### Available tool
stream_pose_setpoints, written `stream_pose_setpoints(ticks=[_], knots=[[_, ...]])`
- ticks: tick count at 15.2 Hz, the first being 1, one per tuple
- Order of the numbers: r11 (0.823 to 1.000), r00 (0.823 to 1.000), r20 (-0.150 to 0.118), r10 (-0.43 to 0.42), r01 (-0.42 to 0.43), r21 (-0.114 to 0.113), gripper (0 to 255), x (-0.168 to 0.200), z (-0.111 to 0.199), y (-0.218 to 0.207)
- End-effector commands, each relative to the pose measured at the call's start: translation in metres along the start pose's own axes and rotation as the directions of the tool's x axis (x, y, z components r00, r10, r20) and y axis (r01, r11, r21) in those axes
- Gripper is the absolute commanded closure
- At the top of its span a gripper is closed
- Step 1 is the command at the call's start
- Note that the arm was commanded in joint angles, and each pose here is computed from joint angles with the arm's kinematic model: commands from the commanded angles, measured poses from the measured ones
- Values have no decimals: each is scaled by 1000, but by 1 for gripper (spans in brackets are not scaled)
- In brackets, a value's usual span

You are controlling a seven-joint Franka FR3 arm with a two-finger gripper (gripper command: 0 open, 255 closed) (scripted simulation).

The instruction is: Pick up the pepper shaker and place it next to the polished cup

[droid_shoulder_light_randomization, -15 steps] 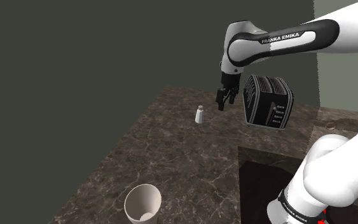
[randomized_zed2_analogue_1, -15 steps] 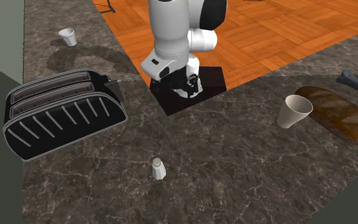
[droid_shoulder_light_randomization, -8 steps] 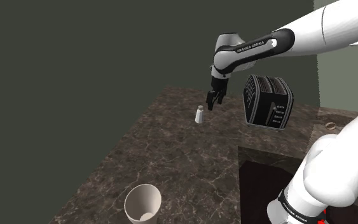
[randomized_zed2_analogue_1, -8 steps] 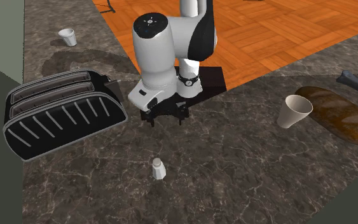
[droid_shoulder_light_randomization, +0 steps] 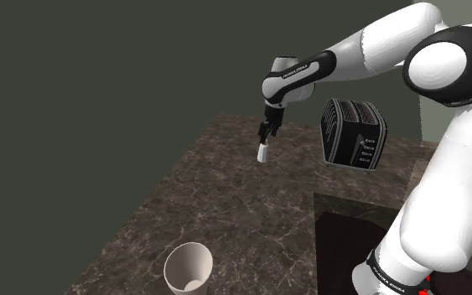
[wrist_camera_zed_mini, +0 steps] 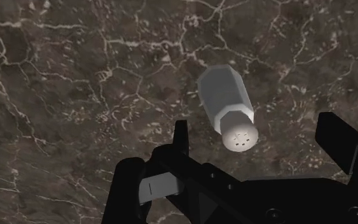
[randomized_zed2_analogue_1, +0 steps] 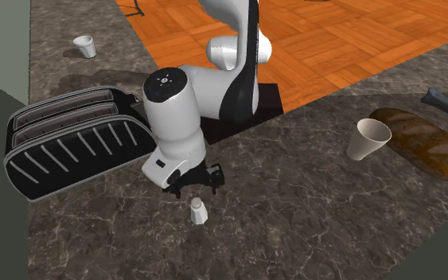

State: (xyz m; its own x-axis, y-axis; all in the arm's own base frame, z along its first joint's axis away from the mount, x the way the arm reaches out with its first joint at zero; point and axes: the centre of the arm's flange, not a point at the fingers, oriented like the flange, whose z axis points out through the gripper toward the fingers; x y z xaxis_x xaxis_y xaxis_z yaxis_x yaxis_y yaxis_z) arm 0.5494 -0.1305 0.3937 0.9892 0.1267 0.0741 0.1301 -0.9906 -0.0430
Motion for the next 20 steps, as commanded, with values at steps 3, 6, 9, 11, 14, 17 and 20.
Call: stream_pose_setpoints(ticks=[3,6,9,11,14,17,20], knots=[[1000,1000,-11,-9,9,0,0,9,18,6],[1000,1000,-11,-9,9,0,0,9,33,6],[1000,1000,-11,-9,9,0,0,9,47,6],[1000,1000,-11,-9,9,0,0,9,47,6],[1000,1000,-11,-9,9,0,0,9,47,6],[1000,1000,-11,-9,9,0,255,9,47,6],[1000,1000,-11,-9,9,0,255,9,47,6]])
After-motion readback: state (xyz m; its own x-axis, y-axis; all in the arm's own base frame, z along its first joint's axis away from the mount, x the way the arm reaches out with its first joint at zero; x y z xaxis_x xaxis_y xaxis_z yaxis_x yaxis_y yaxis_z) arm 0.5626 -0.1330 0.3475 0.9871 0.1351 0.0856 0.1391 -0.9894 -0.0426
